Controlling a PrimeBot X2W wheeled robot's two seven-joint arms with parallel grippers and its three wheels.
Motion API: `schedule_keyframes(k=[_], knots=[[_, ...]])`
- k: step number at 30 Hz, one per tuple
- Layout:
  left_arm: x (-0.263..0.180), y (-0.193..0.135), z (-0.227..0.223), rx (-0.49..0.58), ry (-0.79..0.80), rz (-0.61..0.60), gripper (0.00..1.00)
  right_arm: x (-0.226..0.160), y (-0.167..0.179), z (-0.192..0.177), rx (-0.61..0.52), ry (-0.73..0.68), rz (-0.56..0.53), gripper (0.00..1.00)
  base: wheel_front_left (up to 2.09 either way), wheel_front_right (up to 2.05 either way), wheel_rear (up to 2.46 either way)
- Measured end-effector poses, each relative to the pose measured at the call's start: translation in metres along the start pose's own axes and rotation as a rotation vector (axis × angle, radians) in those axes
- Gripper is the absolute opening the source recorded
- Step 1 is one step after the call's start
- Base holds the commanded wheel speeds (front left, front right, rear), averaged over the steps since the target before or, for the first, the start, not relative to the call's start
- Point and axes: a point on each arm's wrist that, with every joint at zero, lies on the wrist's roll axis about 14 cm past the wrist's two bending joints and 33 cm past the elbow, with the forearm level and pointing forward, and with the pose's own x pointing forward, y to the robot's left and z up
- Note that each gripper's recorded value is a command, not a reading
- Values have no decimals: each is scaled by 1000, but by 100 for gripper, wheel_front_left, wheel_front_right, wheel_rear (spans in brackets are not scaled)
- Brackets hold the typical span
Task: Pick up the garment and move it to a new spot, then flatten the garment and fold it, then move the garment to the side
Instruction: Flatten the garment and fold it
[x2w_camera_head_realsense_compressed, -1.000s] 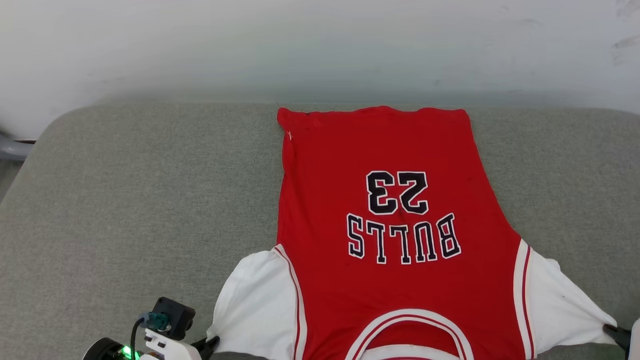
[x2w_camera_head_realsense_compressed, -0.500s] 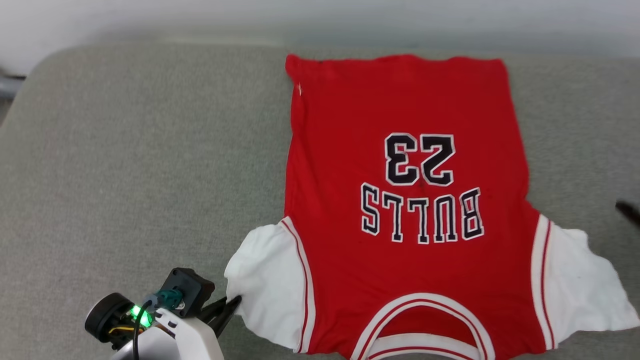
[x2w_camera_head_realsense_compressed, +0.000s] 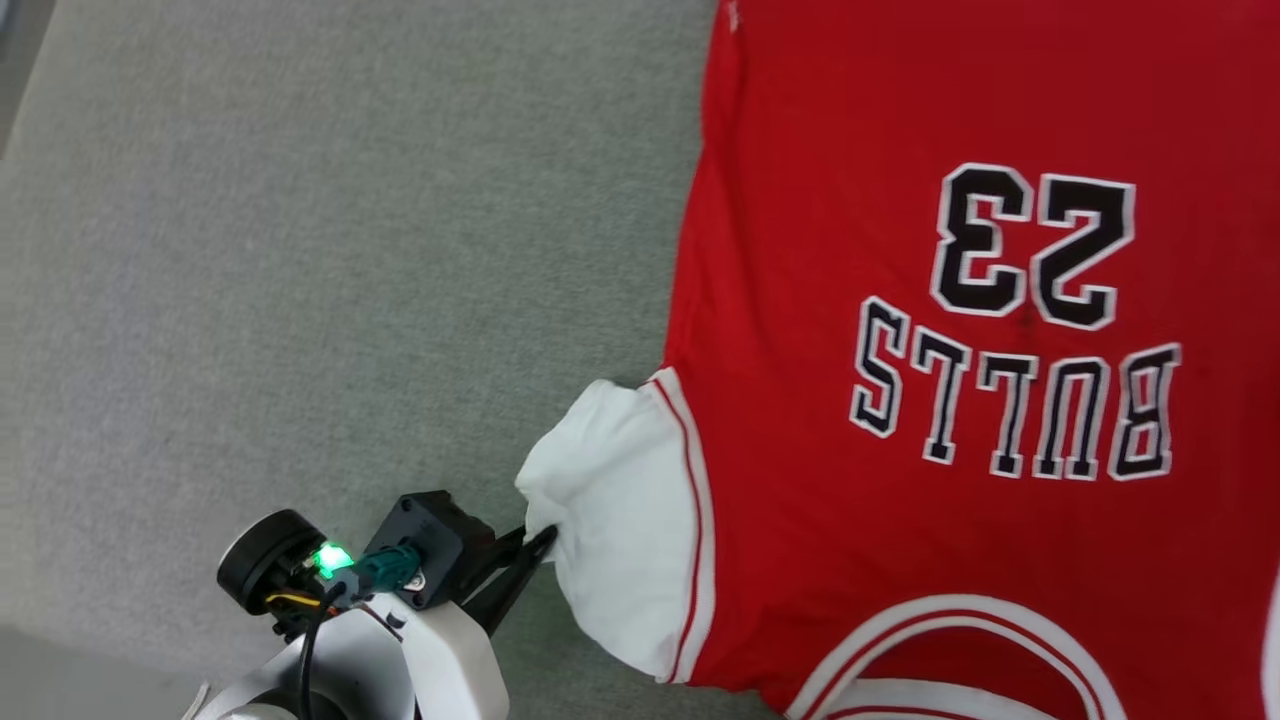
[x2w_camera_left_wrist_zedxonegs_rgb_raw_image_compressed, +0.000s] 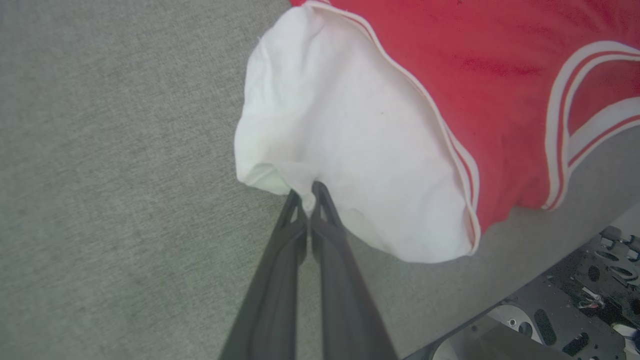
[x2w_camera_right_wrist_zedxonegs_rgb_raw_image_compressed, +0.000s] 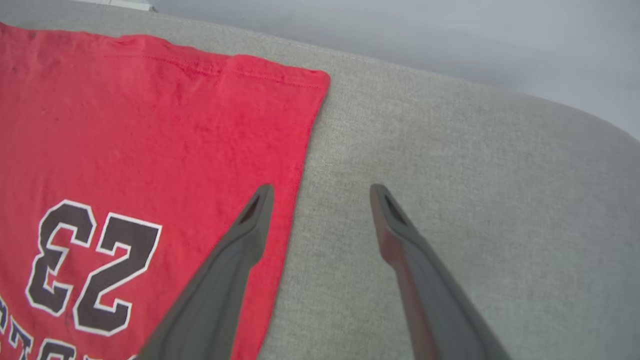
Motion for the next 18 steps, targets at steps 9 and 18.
schedule_keyframes(k=[9, 18], knots=[[7, 12, -10, -49, 17, 50, 0, 80, 15, 7, 3, 104, 0, 100, 0, 0, 0], [15, 21, -18, -49, 33, 81, 0, 134, 27, -5, 13, 184, -1, 100, 0, 0, 0]])
